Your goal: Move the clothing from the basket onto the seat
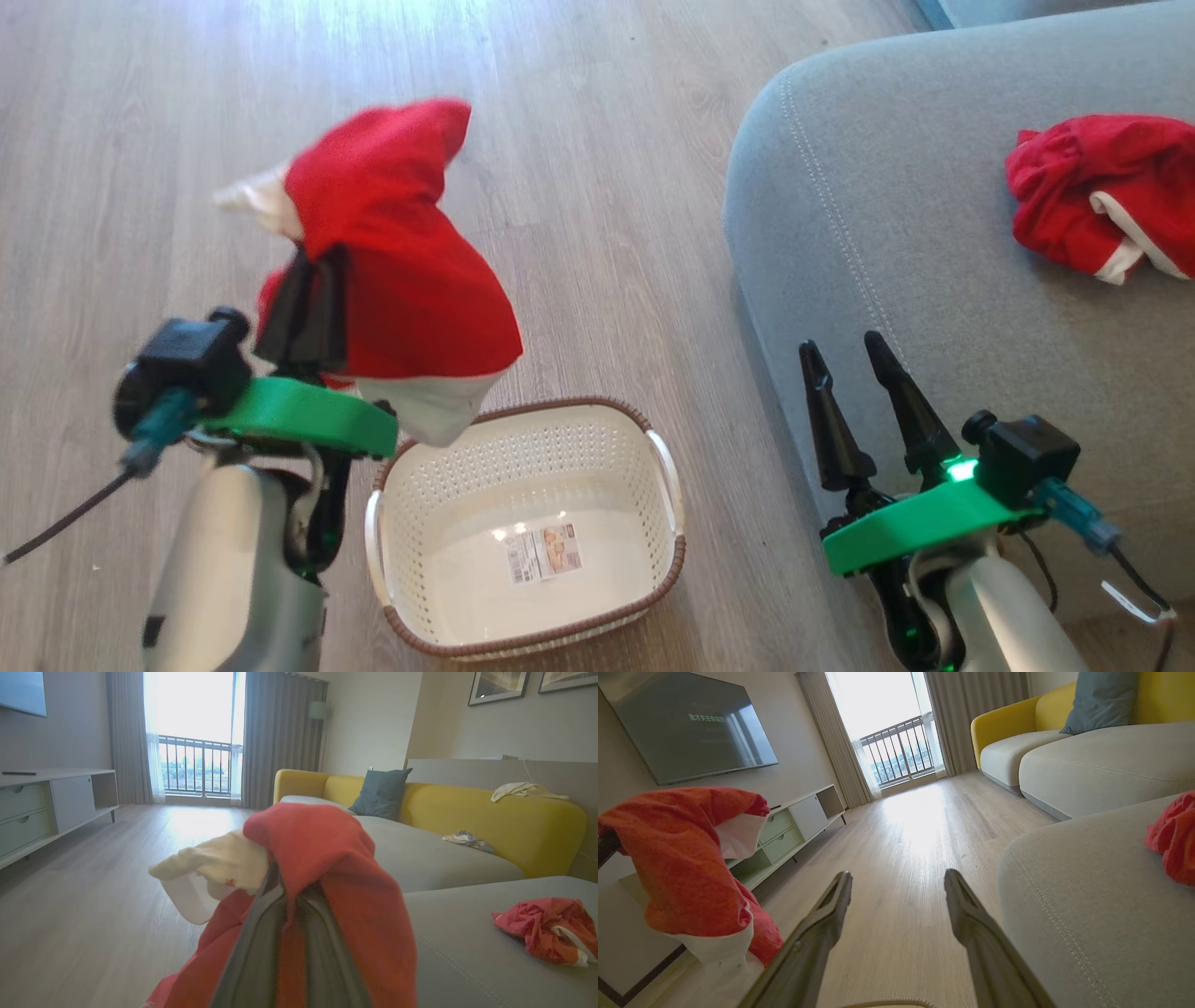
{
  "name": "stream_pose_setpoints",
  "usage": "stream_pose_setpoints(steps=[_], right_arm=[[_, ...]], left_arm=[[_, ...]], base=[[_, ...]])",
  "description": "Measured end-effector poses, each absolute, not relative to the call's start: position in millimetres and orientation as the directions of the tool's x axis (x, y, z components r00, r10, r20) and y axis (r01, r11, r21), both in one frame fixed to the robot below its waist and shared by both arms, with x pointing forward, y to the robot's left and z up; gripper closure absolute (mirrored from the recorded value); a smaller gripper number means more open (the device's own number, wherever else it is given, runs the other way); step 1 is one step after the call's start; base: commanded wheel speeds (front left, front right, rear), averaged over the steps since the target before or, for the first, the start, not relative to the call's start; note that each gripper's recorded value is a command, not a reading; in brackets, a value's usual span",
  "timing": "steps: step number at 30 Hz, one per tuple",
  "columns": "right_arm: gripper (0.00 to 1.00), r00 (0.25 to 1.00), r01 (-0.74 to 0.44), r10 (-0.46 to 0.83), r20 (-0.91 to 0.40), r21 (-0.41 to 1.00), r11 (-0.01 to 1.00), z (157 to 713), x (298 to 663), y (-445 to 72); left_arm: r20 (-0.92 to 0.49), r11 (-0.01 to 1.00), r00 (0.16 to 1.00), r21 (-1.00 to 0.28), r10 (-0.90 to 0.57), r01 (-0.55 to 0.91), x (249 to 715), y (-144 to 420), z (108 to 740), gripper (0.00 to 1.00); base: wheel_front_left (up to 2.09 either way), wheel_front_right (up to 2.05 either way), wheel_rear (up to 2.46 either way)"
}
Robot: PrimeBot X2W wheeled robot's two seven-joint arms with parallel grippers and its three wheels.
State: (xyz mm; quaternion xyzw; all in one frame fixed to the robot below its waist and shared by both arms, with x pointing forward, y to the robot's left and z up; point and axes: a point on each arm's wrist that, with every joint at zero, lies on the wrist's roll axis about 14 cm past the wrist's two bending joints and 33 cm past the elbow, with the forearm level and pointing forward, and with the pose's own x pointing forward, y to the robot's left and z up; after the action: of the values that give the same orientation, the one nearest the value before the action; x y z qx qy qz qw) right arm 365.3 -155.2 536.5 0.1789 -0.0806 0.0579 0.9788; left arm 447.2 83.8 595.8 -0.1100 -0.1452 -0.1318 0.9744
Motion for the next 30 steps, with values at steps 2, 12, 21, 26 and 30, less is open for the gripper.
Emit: stream_pose_setpoints(steps=[2,12,21,26,30], right_arm=[[0.00,0.979,-0.147,0.089,0.182,0.339,0.929,538,365,-154],[0.00,0.980,-0.135,0.076,0.182,0.337,0.932,537,361,-158],[0.00,0.982,-0.130,0.073,0.176,0.340,0.931,535,361,-159],[0.00,0.981,-0.135,0.077,0.179,0.340,0.930,536,361,-157],[0.00,0.981,-0.137,0.079,0.180,0.340,0.930,536,361,-157]], left_arm=[[0.377,0.938,0.904,-0.190,-0.202,0.289,441,90,617,1.00],[0.594,0.915,0.783,-0.190,-0.182,0.357,410,90,693,1.00],[0.613,0.849,0.715,-0.132,-0.336,0.512,386,44,697,1.00],[0.553,0.822,0.703,-0.055,-0.447,0.566,375,13,674,1.00],[0.496,0.815,0.731,-0.075,-0.469,0.574,373,9,651,1.00]], base=[[0.00,0.00,0.00],[0.00,0.00,0.00],[0.00,0.00,0.00],[0.00,0.00,0.00],[0.00,0.00,0.00]])
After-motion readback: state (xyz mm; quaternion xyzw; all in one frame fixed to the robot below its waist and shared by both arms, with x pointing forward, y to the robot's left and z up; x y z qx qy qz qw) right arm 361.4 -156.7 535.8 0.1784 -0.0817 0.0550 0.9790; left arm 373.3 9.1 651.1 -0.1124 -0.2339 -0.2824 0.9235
